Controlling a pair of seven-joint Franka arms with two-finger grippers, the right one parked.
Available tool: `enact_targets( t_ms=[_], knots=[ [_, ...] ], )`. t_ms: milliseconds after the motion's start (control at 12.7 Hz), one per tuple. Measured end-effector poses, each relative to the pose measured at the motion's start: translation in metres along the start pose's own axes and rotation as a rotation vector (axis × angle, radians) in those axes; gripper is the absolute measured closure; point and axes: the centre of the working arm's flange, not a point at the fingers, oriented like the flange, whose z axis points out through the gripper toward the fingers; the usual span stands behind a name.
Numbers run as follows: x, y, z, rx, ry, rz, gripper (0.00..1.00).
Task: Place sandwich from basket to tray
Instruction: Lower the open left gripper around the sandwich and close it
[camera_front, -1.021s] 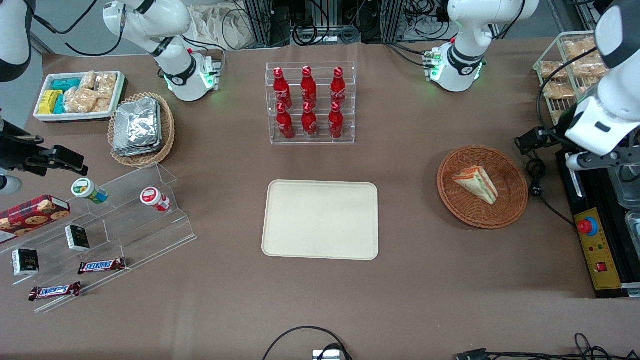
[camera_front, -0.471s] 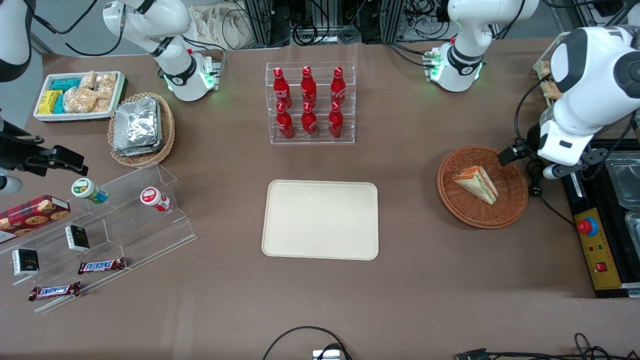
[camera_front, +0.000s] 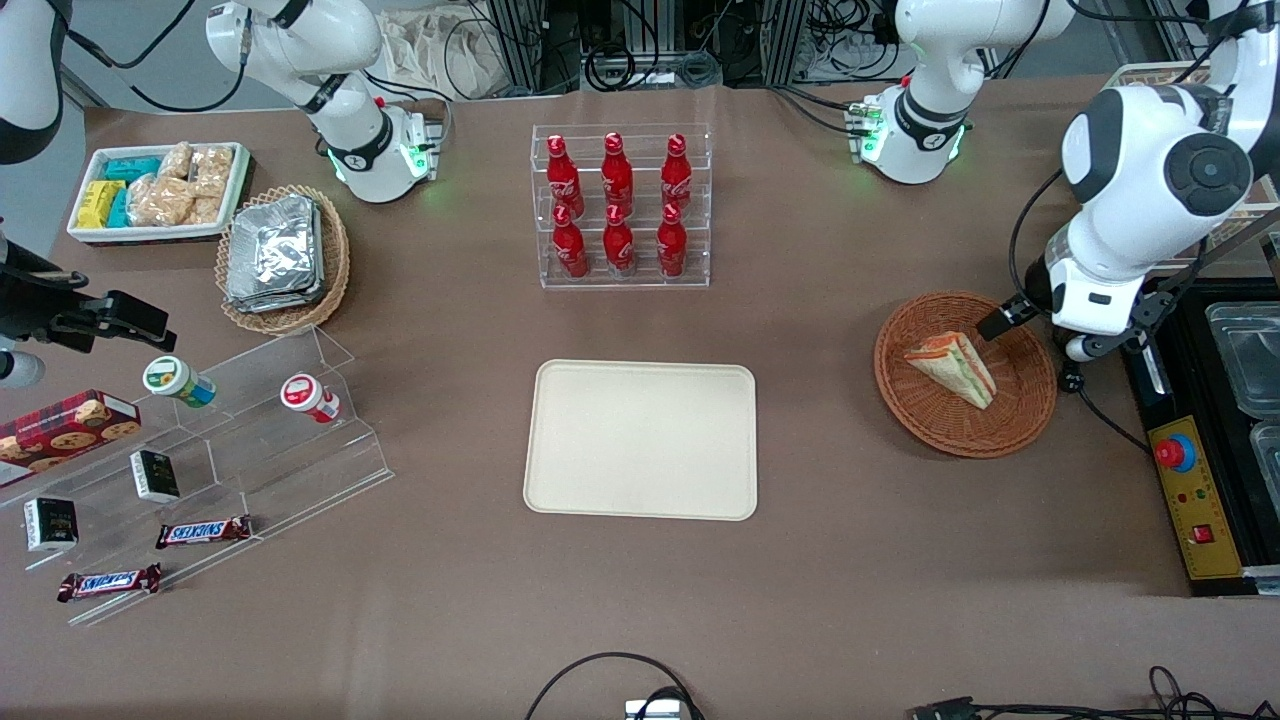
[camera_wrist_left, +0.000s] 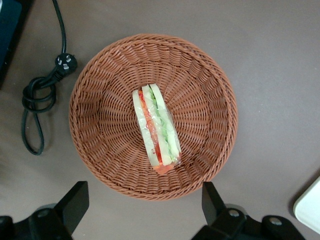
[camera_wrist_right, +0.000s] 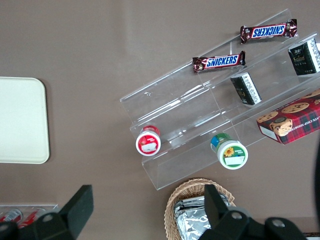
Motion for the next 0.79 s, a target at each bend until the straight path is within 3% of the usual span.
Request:
enact_targets(
  t_ms=[786],
  knots=[
    [-0.024, -0.013, 0.097, -0.090, 0.100, -0.131, 0.00]
  ],
)
